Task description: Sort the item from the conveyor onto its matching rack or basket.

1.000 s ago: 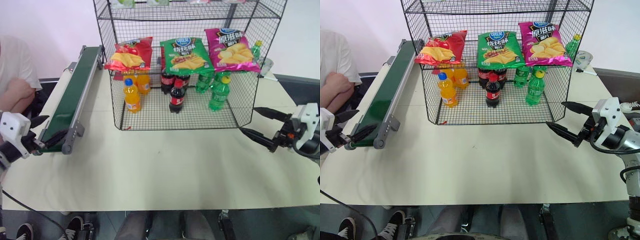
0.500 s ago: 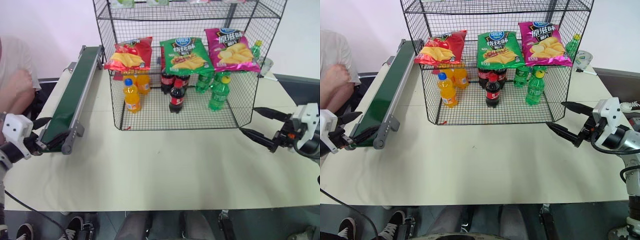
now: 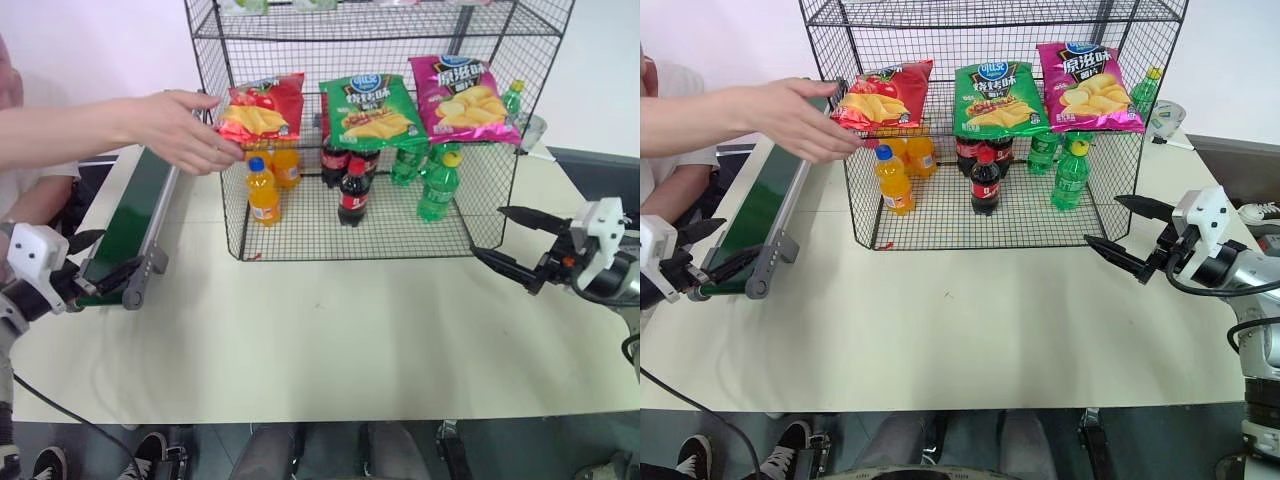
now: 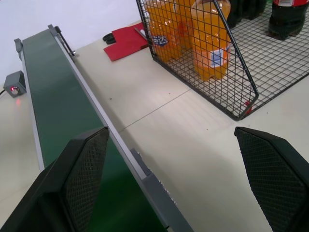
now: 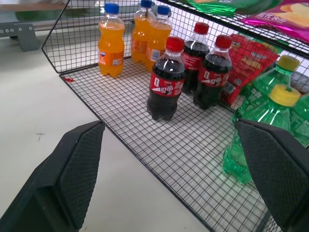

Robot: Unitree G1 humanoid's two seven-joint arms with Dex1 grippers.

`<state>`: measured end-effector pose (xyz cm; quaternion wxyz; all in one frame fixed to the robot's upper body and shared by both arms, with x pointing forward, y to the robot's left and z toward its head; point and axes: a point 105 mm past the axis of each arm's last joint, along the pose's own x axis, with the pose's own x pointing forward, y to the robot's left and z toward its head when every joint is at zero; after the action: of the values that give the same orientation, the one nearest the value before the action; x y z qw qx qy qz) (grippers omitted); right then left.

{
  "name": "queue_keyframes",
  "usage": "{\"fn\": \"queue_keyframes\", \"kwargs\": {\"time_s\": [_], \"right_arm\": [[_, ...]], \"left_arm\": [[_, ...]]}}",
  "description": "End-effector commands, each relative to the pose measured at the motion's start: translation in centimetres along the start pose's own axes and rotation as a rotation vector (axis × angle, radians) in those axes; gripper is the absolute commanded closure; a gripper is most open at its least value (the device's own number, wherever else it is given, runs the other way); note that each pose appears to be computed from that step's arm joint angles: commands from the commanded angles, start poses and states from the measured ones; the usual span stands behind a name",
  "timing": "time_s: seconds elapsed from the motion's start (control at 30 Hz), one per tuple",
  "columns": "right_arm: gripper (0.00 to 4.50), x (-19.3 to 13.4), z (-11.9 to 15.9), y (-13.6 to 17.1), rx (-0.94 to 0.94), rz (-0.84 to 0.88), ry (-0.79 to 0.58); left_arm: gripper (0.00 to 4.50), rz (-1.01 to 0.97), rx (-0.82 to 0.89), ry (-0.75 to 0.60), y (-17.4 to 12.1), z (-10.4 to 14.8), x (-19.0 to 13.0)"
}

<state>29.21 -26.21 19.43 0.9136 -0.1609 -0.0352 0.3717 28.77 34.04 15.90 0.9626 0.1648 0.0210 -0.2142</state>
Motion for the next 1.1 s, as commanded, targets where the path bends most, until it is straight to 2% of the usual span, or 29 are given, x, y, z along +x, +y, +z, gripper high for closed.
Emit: {"fn": "queue_keyframes", "kwargs": {"time_s": [0.03,0.57,1.1], "right_arm": [[0.0,-0.3,0.7,-0.5,-0.037,-0.014,-0.027],[0.0,-0.4,-0.1,-0.3,-0.016,0.019,-0.033],[0.0,0.0,-1.0,-0.5,-0.027,0.033,-0.025]], "left_arm": [[0.15,0.002,0.041,-0.029,-0.1,1.0,0.1],[0.15,-0.005,0.037,-0.053,-0.2,1.6,0.7],[0.15,0.012,0.039,-0.036,-0.6,1.1,-0.2]]}}
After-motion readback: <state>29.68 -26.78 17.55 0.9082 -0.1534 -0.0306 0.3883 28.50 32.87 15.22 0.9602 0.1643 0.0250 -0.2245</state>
